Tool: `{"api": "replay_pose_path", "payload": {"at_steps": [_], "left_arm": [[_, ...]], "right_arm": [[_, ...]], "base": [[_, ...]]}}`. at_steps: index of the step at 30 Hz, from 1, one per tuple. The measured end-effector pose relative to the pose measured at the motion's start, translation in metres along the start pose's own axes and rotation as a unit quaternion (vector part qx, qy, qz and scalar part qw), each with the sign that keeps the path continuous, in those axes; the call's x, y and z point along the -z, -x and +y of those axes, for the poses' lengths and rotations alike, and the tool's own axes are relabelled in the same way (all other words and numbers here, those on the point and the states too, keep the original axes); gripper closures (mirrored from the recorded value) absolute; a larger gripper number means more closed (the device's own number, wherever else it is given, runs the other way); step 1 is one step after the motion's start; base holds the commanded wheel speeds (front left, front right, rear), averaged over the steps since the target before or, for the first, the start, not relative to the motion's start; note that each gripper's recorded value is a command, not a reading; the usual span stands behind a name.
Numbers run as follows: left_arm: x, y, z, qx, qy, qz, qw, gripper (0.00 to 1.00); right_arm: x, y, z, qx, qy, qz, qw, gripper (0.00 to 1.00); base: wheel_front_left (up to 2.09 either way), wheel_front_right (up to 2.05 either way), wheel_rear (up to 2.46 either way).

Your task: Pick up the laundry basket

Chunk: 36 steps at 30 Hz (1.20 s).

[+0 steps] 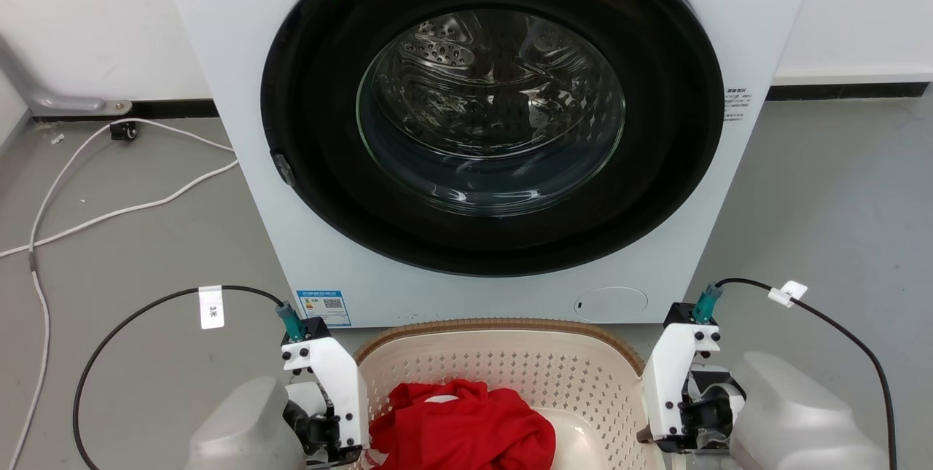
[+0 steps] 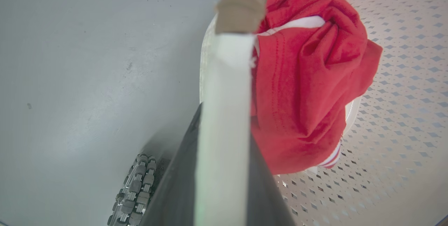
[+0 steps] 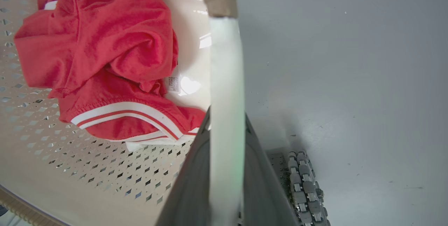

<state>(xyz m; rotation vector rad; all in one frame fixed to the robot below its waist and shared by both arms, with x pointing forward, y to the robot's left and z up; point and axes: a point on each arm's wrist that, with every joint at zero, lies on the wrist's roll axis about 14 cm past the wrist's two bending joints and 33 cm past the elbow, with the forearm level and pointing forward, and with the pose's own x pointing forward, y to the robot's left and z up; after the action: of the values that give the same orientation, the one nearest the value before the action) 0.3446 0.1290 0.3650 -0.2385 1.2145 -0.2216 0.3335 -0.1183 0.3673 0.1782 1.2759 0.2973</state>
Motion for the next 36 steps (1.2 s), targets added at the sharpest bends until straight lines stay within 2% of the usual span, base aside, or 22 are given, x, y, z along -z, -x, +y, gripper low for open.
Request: {"api": "replay_pose_path", "payload": {"at_steps": [36], "left_arm": [[0.0008,-0.0013,0.0012,-0.002,-0.004,-0.004,1.0,1.0]], "right_arm": [[0.0005,-0.0029,0.0012,-0.001,0.0,0.002,1.0,1.0]], "base": [[0.0,0.0,0.0]]}}
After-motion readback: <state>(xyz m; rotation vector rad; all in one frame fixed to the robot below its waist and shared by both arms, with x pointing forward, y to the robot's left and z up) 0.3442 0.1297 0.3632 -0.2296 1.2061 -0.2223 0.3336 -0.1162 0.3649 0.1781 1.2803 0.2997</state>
